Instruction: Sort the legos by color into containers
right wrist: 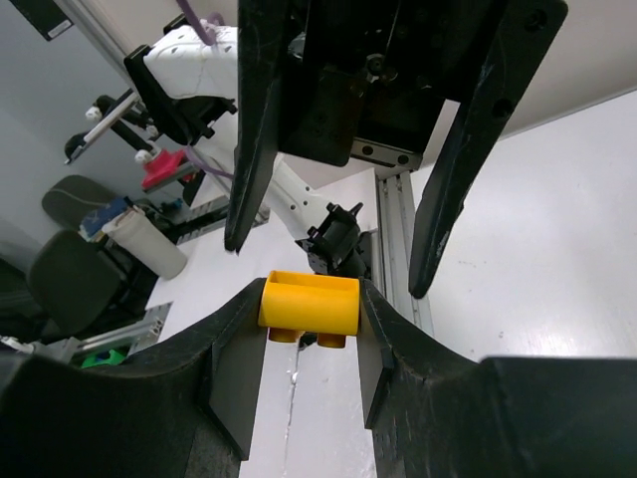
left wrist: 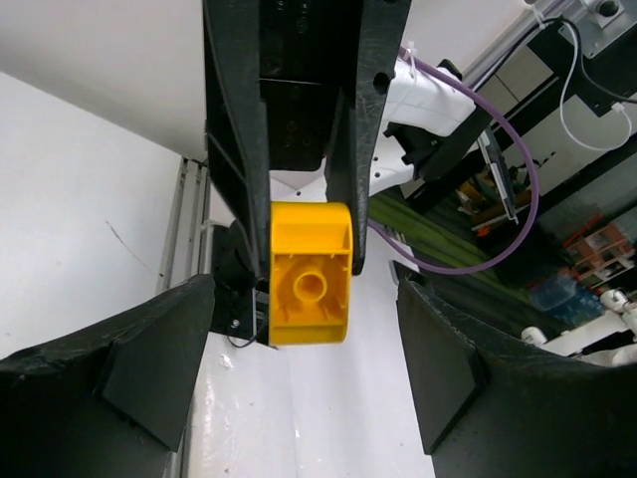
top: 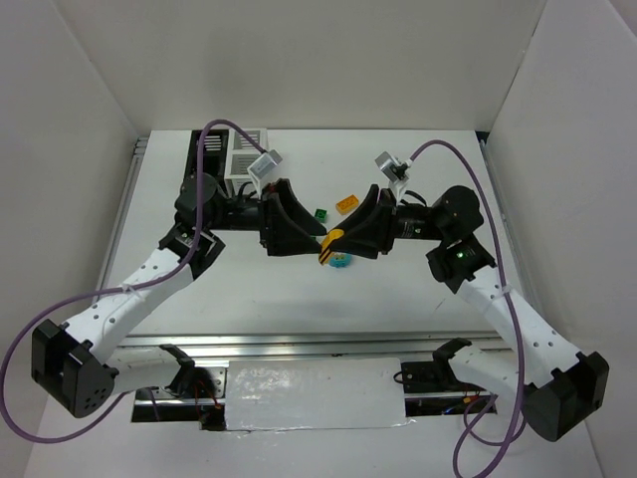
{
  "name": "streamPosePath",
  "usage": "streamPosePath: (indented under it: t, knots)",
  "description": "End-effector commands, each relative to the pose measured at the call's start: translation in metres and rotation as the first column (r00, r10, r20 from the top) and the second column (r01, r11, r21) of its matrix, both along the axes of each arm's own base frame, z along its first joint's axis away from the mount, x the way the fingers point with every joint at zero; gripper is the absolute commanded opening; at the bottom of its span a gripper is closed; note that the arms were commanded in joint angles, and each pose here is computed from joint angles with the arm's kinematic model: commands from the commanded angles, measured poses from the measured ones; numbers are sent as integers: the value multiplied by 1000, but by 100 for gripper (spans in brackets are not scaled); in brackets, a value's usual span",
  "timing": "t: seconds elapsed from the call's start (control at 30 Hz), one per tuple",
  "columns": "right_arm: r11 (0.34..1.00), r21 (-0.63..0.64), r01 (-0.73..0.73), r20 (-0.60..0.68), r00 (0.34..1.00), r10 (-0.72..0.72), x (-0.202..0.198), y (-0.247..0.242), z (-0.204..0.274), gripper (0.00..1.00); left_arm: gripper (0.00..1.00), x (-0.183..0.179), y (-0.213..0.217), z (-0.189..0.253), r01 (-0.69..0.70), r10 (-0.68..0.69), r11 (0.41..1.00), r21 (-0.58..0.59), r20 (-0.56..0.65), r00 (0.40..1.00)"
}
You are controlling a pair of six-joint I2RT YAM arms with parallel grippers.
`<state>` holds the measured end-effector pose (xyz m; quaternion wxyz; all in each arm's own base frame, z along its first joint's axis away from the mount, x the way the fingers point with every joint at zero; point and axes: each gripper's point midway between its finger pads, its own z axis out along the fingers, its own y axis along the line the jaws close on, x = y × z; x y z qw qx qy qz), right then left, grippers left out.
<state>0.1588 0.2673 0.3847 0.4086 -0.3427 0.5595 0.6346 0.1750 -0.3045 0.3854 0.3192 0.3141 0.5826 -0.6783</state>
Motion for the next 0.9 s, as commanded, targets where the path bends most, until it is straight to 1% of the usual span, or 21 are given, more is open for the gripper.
streamPosePath:
  t: [0.0, 0.1, 0.27, 0.3, 0.37, 0.4, 0.43, 0.47, 0.5, 0.57, 0.6, 0.63, 0.67, 0.7, 0.73, 0.77, 0.83, 0.87]
  knots:
    - [999, 49, -21, 74, 997, 18, -2, -1, 26, 5, 86, 5, -6, 1, -24, 23, 1000, 19, 55, 998]
    - [999, 39, -6, 75, 997, 3, 5, 2, 23, 5, 85, 10, -10, -5, -42, 39, 998, 44, 57, 998]
    - [999, 22, 44, 69, 997, -46, 19, 4, 18, 5, 79, 7, -12, -7, -24, 22, 999, 42, 52, 998]
    - [999, 21, 46, 72, 996, -48, 20, 4, 18, 5, 77, 7, -12, -7, -19, 17, 999, 41, 51, 999]
    - [998, 24, 56, 69, 996, -58, 23, 4, 18, 5, 69, 5, -13, -7, -6, 4, 999, 38, 51, 999]
    - [998, 24, 61, 66, 996, -62, 24, 4, 18, 5, 65, 5, -13, -8, -5, 3, 999, 38, 50, 999]
    - [998, 22, 65, 63, 996, -67, 26, 4, 18, 5, 56, 4, -13, -8, -3, 1, 999, 39, 51, 999]
    - [998, 21, 63, 65, 996, -64, 26, 4, 18, 5, 53, 3, -13, -8, -2, 0, 999, 38, 53, 999]
    - [998, 21, 63, 65, 996, -64, 26, 4, 18, 5, 38, 3, -13, -8, 0, -2, 999, 36, 55, 998]
    - [998, 21, 64, 63, 996, -65, 27, 4, 18, 7, 28, 2, -12, -6, 2, -4, 999, 32, 65, 998]
    - [998, 20, 64, 58, 996, -65, 27, 4, 16, 9, 11, 1, -12, -5, 5, -7, 1000, 30, 68, 998]
    - [998, 20, 65, 55, 996, -66, 28, 4, 16, 33, 3, 3, -12, -4, -9, 7, 1000, 29, 73, 997]
    - [997, 21, 73, 51, 996, -74, 29, 3, 14, 61, 0, 5, -12, -4, -23, 21, 999, 31, 71, 997]
    - [996, 24, 90, 40, 995, -91, 31, 3, 14, 95, 0, 8, -12, -4, -39, 36, 999, 36, 91, 995]
    - [988, 33, 154, 19, 988, -155, 41, -2, 15, 100, 0, 12, -12, -1, -65, 61, 997, 37, 101, 993]
    - [979, 34, 199, -1, 980, -200, 48, -6, 14, 100, 0, 22, -11, -6, -127, 122, 990, 68, 72, 990]
    - [955, 38, 293, -34, 956, -292, 60, -18, 15, 100, 0, 42, -4, -5, -218, 210, 972, 84, 100, 973]
    - [905, 44, 422, -96, 904, -417, 83, -35, 14, 100, 0, 61, 1, -13, -296, 289, 948, 116, 74, 955]
